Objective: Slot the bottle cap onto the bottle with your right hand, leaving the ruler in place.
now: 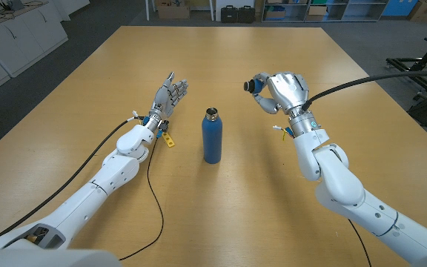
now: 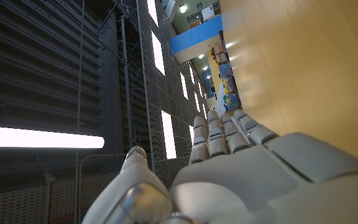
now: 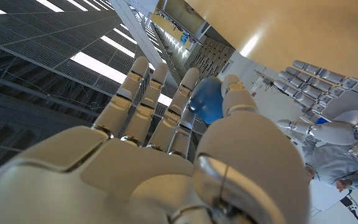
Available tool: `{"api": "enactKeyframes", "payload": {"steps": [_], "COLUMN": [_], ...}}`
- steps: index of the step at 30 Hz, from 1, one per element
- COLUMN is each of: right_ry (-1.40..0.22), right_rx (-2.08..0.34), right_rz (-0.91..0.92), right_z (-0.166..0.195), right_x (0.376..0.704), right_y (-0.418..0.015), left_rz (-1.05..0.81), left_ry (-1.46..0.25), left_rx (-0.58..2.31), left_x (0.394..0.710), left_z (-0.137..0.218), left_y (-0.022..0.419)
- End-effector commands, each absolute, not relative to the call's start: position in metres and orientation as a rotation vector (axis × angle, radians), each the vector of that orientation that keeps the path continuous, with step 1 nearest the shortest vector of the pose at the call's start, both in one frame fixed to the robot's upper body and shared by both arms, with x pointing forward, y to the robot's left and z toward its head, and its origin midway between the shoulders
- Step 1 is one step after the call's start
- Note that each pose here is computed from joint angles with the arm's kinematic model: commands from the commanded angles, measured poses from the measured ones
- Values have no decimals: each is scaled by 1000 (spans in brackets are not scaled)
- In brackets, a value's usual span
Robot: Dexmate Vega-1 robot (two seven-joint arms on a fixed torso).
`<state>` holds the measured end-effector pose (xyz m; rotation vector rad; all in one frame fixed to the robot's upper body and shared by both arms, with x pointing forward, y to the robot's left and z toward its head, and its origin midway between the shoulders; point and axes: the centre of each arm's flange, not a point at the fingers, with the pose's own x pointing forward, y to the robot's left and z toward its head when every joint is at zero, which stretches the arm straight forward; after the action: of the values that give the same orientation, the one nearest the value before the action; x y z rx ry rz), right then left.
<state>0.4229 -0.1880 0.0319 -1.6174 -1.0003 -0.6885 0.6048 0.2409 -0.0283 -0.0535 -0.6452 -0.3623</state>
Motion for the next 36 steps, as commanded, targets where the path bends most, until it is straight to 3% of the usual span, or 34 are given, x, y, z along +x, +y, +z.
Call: {"api": "enactKeyframes", "payload": {"steps": [1, 17, 36], "right_ry": [-1142, -1355, -1557], "right_rx": [-1659, -1738, -2055], "right_rz": [-717, -788, -809], "right_z": [42, 48, 62], "right_x": [408, 388, 386], "right_y": [-176, -172, -143], "left_rz": [-350, -354, -356], "left_ry": [-655, -669, -684], "left_rx": [-59, -61, -74], "left_x": [595, 587, 585], "left_z": [-33, -35, -38], "left_y": [246, 244, 242]}}
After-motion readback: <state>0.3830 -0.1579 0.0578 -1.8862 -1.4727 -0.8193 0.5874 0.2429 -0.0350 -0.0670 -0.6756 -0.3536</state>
